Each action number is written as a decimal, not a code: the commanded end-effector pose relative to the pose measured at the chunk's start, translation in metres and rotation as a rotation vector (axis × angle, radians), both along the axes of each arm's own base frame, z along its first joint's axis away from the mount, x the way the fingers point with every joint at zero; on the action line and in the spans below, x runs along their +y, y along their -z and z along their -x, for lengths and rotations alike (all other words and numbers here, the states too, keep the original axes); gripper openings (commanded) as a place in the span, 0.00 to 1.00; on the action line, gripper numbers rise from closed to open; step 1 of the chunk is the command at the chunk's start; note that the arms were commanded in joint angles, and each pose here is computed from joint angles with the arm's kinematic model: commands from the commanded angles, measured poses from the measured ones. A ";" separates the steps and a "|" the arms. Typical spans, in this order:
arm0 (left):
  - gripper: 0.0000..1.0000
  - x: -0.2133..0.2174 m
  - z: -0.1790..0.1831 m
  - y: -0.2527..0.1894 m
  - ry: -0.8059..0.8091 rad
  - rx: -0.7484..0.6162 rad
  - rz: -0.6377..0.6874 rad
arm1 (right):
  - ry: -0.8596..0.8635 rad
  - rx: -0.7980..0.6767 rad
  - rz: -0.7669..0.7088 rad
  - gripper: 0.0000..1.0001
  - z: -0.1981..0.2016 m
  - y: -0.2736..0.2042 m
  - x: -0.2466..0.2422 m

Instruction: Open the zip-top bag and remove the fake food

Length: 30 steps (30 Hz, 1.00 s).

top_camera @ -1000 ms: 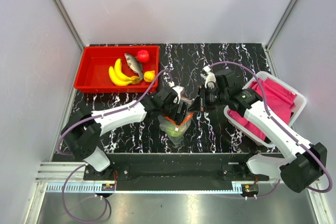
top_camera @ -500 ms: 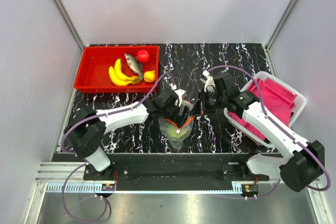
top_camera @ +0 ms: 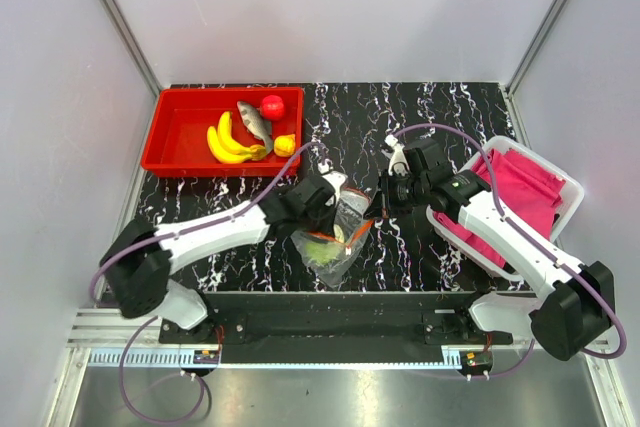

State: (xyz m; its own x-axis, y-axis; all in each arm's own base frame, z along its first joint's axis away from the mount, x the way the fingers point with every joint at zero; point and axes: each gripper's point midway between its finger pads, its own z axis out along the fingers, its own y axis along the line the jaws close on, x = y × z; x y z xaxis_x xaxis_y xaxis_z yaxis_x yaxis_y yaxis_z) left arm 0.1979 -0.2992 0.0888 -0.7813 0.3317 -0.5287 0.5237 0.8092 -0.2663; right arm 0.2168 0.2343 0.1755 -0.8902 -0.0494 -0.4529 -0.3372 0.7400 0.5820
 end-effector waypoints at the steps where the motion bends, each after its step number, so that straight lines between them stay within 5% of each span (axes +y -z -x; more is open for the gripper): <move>1: 0.00 0.006 -0.014 -0.062 -0.030 -0.202 0.089 | 0.000 -0.063 0.003 0.00 -0.006 -0.011 0.000; 18: 0.00 0.013 -0.013 -0.141 -0.084 -0.450 0.387 | 0.035 -0.090 0.007 0.00 -0.013 -0.019 -0.002; 30: 0.00 0.020 -0.046 -0.122 -0.272 -0.429 0.241 | 0.007 -0.113 -0.098 0.00 -0.015 -0.060 0.014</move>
State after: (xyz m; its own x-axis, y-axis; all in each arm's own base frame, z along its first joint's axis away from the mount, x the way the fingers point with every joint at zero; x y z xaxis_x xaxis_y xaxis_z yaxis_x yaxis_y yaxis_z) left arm 0.2109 -0.2782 0.1818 -0.5580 0.1137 -0.8220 0.5361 0.8055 -0.2525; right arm 0.2240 0.2497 0.2165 -0.8483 -0.0144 -0.5293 -0.3958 0.6813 0.6158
